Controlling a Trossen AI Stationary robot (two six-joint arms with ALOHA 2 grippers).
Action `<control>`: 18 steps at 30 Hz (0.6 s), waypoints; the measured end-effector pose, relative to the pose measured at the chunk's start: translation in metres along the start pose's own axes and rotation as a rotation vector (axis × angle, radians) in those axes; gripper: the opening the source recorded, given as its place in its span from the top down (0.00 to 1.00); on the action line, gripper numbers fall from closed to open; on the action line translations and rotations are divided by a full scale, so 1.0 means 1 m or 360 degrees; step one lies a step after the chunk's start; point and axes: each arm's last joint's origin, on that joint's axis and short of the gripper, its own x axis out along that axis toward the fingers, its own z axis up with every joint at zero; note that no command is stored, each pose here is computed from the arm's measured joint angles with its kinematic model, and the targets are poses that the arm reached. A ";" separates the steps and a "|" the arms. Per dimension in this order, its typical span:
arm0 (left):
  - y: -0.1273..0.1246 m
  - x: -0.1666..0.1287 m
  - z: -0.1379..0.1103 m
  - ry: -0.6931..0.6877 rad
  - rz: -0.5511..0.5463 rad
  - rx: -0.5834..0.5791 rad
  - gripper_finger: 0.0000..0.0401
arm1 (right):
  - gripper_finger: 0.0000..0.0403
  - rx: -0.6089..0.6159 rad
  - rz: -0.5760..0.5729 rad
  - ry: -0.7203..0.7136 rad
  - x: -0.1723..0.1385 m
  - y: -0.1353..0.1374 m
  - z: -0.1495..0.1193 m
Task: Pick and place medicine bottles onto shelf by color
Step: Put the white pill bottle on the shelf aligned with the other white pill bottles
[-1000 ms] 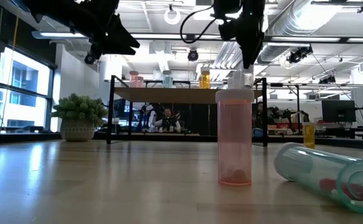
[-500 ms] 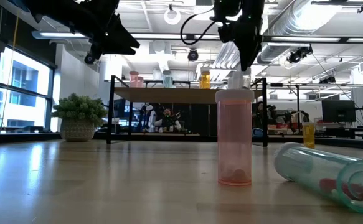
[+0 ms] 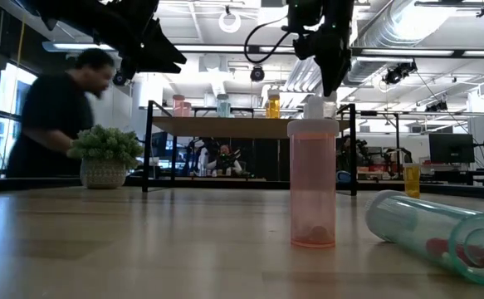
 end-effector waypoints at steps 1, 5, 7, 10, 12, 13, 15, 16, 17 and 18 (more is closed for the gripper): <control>0.000 0.000 0.000 0.0000 0.0000 0.0001 0.58 | 0.70 -0.0001 0.0012 0.0006 0.000 0.000 0.000; 0.000 0.000 0.000 0.0000 0.0000 0.0000 0.58 | 0.70 -0.0015 0.0053 0.0004 0.000 0.004 0.000; 0.000 0.000 0.000 0.0000 0.0001 0.0000 0.58 | 0.70 -0.0024 0.0051 0.0004 0.000 0.006 0.000; 0.000 0.000 0.000 0.0000 0.0001 0.0000 0.58 | 0.70 -0.0027 0.0052 0.0017 0.000 0.006 -0.001; 0.000 0.000 0.000 -0.0001 0.0003 0.0000 0.58 | 0.70 -0.0027 0.0053 0.0039 -0.001 0.006 -0.002; 0.000 0.000 0.000 -0.0001 0.0003 0.0000 0.58 | 0.70 -0.0027 0.0053 0.0046 -0.001 0.006 -0.003; 0.000 0.000 0.000 -0.0001 0.0007 0.0000 0.58 | 0.70 -0.0020 0.0053 0.0054 -0.003 0.006 -0.003; 0.000 0.000 0.000 -0.0002 0.0009 0.0000 0.58 | 0.70 -0.0013 0.0053 0.0049 -0.006 0.005 -0.002; 0.000 0.000 0.000 -0.0002 0.0010 0.0000 0.58 | 0.70 -0.0011 0.0052 0.0030 -0.009 0.005 -0.001; 0.000 0.000 0.000 -0.0003 0.0011 0.0000 0.58 | 0.70 -0.0010 0.0051 0.0010 -0.013 0.005 0.000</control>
